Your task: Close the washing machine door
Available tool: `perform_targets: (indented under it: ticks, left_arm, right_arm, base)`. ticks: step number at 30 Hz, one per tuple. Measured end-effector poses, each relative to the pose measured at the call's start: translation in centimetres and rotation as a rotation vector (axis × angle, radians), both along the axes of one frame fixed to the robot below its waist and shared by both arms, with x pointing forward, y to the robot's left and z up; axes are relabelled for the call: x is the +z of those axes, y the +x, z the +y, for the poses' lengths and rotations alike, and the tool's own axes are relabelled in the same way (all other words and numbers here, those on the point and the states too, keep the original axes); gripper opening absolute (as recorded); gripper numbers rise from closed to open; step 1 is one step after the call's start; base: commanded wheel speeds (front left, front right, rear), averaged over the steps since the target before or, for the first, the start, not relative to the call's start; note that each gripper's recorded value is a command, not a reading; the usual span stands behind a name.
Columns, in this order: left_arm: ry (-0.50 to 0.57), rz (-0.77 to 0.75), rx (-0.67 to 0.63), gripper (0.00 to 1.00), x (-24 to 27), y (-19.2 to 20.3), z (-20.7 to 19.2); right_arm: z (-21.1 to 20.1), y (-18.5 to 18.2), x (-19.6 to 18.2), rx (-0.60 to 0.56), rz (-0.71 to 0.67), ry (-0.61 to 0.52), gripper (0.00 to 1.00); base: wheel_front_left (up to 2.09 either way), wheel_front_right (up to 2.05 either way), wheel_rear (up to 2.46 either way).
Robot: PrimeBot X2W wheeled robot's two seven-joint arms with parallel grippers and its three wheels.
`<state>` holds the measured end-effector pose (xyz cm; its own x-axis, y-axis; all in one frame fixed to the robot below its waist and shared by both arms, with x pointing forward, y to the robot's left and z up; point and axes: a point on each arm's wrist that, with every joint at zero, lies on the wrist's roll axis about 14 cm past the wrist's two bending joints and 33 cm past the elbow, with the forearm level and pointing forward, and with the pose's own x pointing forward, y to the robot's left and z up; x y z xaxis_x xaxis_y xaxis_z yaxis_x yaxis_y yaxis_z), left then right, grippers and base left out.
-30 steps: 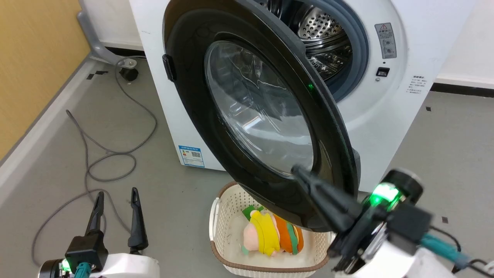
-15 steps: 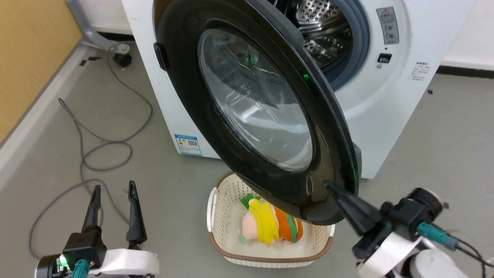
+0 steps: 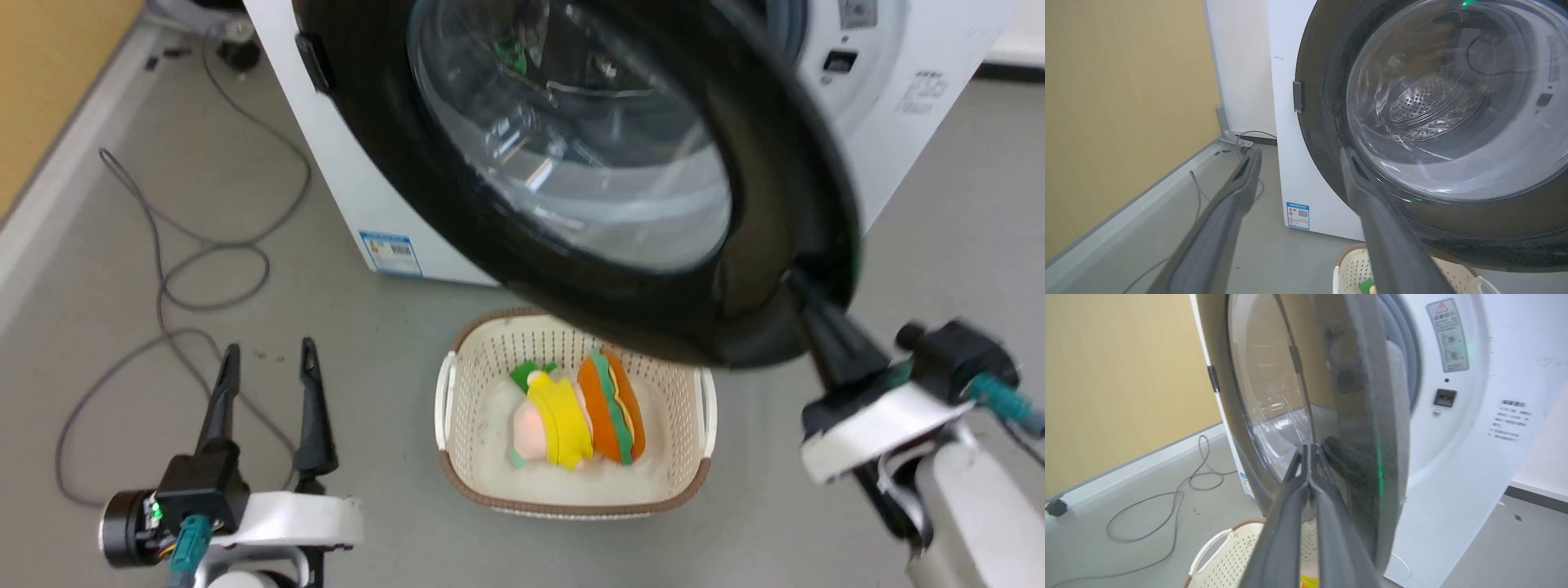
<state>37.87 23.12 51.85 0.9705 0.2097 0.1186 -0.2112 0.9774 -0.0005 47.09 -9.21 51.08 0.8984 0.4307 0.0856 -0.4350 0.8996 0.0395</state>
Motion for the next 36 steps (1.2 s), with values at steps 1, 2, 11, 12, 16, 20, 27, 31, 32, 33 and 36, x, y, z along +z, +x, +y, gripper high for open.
perform_targets:
  ticks: [1,2,11,12,16,20,27,31,32,33,36]
  left_arm:
    - [-0.001,0.004,-0.005,1.00,-0.2,0.3,-0.2]
    - [-0.002,0.008,-0.009,1.00,-0.3,0.5,-0.3]
    - [-0.024,0.035,-0.024,1.00,-1.7,2.8,-0.9]
    - [-0.027,0.040,-0.021,1.00,-1.9,2.9,-0.9]
    - [-0.032,0.057,-0.021,1.00,-2.6,3.4,-0.9]
    - [-0.034,0.069,-0.018,1.00,-3.1,3.8,-0.9]
    - [-0.030,0.082,-0.013,1.00,-3.7,4.3,-0.9]
    - [-0.027,0.081,-0.013,1.00,-3.7,4.6,-0.8]
    - [-0.027,0.082,-0.012,1.00,-3.8,4.6,-0.8]
    - [-0.027,0.083,-0.013,1.00,-3.8,4.6,-0.8]
    - [-0.030,0.080,-0.018,1.00,-3.8,4.8,-1.0]
  right_arm:
    - [-0.4,0.6,-0.1,-0.019,0.001,0.002,0.00]
    - [-0.6,1.2,-0.3,-0.034,0.002,0.000,0.00]
    - [-2.9,7.2,-0.6,-0.140,-0.006,-0.004,0.00]
    - [-3.0,7.8,-0.6,-0.145,-0.008,-0.007,0.00]
    - [-3.2,9.8,-0.8,-0.156,-0.008,-0.028,0.00]
    - [-3.6,11.5,-1.3,-0.170,0.006,-0.043,0.00]
    - [-4.8,13.9,-2.1,-0.214,0.035,-0.057,0.00]
    - [-5.1,14.7,-2.3,-0.226,0.040,-0.079,0.00]
    - [-5.2,14.8,-2.3,-0.229,0.039,-0.082,0.00]
    - [-5.3,14.9,-2.3,-0.231,0.039,-0.086,0.00]
    - [-6.2,14.8,-1.8,-0.260,0.029,-0.090,0.00]
  base:
    - [0.00,0.00,0.00]
    - [0.00,0.00,0.00]
    - [0.00,0.00,0.00]
    - [0.00,0.00,0.00]
    - [0.00,0.00,0.00]
    - [0.00,0.00,0.00]
    - [0.00,0.00,0.00]
    - [0.00,0.00,0.00]
    - [0.00,0.00,0.00]
    - [0.00,0.00,0.00]
    - [0.00,0.00,0.00]
